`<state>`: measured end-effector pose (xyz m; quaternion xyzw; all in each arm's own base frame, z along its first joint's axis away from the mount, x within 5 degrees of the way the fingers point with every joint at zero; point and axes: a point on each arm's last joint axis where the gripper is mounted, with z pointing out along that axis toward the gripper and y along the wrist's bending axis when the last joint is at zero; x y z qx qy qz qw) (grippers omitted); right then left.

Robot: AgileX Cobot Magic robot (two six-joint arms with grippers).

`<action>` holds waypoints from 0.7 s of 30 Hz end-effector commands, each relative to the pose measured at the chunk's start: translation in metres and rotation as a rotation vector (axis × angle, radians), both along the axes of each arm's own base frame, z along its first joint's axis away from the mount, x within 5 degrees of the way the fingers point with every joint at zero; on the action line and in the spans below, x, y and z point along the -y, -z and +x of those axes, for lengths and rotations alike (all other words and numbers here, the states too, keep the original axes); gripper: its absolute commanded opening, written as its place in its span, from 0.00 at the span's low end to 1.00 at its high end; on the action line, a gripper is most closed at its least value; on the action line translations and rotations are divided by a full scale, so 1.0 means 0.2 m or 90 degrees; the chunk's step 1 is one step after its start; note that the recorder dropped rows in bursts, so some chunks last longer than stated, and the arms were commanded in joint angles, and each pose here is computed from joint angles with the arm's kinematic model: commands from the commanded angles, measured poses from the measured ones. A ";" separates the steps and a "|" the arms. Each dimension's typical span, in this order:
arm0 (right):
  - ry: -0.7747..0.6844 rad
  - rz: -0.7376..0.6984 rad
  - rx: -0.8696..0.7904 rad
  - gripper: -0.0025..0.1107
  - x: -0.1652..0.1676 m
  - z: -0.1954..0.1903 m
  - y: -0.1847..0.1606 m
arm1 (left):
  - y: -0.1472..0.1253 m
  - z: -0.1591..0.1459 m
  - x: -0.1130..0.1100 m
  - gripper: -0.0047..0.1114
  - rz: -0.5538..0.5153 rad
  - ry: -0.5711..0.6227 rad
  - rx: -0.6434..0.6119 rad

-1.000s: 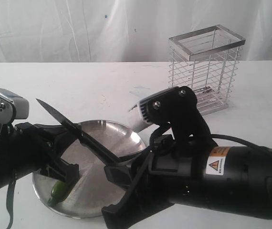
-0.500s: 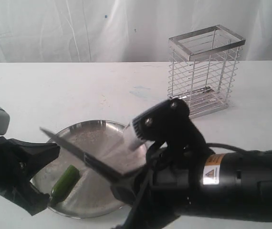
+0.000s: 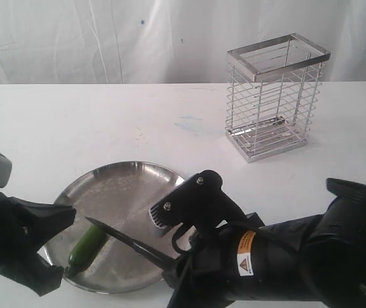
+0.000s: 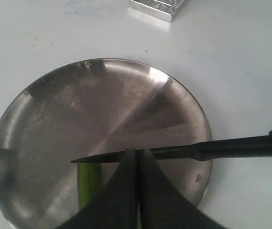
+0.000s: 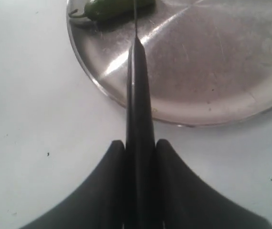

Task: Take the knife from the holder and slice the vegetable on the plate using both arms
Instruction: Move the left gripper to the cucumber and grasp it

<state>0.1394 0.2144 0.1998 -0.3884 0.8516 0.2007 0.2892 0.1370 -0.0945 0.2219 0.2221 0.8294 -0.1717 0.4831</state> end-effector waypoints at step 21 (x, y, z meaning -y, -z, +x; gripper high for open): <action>0.032 0.012 0.019 0.02 -0.09 0.09 0.17 | 0.08 0.07 0.05 0.04 -0.012 -0.027 -0.041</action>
